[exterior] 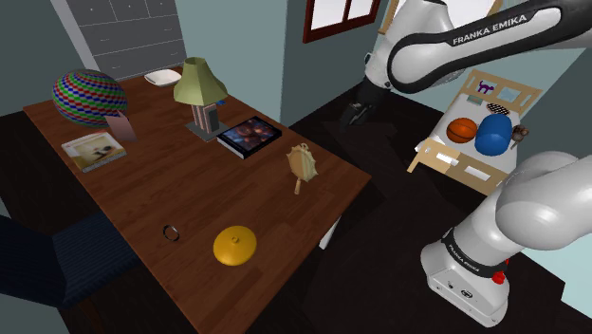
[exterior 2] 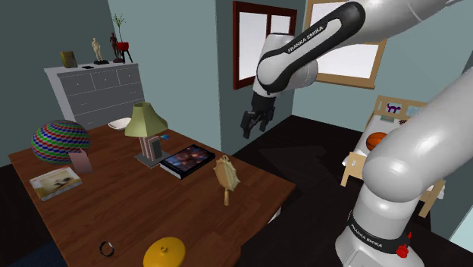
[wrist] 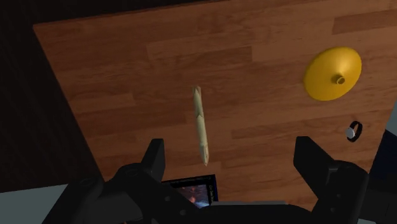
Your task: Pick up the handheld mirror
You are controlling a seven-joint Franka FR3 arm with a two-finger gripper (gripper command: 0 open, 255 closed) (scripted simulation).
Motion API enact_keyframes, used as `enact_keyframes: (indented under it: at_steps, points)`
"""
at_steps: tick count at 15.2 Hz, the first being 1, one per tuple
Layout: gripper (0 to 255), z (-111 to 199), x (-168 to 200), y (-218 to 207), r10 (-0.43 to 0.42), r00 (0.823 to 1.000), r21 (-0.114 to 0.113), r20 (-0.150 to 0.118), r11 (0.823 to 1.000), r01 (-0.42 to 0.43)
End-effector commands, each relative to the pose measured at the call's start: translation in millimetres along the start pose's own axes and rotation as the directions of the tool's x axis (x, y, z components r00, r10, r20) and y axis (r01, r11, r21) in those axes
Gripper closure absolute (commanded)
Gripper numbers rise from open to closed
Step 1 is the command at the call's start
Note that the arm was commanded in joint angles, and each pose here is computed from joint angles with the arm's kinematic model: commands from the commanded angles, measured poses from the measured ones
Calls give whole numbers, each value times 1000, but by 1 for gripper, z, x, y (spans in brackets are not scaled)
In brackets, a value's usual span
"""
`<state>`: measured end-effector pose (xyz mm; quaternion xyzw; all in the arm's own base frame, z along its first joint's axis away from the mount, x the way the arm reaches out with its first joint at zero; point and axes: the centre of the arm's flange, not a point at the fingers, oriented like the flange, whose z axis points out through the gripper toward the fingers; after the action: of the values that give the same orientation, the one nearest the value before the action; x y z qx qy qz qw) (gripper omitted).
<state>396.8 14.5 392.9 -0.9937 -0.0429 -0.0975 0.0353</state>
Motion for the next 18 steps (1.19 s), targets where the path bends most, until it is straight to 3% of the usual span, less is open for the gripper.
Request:
enact_keyframes:
  at_steps: [1,15,18]
  points:
    - [0,27,10,3,-13,1000,-3,-18,1000,13]
    - [0,196,70,15,-101,988,-17,-116,995,100]
    - [0,213,71,16,-105,987,-18,-120,994,104]
